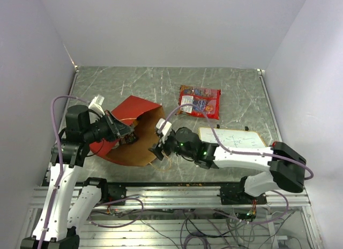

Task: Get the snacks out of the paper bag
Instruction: Take out the snack from the paper bag.

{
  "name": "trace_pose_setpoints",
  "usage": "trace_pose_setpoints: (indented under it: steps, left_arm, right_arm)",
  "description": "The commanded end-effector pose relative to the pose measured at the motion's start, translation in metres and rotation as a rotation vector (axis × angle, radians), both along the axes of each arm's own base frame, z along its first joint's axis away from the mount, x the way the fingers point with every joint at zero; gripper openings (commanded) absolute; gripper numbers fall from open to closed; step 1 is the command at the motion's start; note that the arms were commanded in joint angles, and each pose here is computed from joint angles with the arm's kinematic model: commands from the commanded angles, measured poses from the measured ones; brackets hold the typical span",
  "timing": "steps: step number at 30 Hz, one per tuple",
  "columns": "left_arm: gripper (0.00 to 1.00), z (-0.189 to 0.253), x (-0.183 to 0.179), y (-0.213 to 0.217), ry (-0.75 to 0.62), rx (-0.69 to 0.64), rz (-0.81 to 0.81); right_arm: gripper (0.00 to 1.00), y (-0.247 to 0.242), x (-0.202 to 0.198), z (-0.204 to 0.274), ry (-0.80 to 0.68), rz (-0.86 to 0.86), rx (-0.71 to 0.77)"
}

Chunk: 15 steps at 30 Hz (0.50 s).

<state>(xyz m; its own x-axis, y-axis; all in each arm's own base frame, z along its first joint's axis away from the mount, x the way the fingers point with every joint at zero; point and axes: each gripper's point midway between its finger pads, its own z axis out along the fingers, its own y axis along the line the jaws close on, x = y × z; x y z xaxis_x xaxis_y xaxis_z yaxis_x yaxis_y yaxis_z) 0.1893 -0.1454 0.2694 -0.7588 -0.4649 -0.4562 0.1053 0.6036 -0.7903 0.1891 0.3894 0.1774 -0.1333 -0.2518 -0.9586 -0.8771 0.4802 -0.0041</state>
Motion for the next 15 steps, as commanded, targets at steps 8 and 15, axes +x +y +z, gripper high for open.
trace_pose_setpoints:
  steps: [8,15]
  left_arm:
    - [0.07,0.024,-0.005,-0.005,-0.05,-0.014,-0.045]
    - [0.07,0.029,0.005,-0.002,-0.061,0.008,-0.023]
  right_arm:
    - [0.67,0.066,0.037,-0.015,-0.235,0.029,0.093]
    - [0.68,0.098,0.064,-0.059,-0.195,-0.053,0.077]
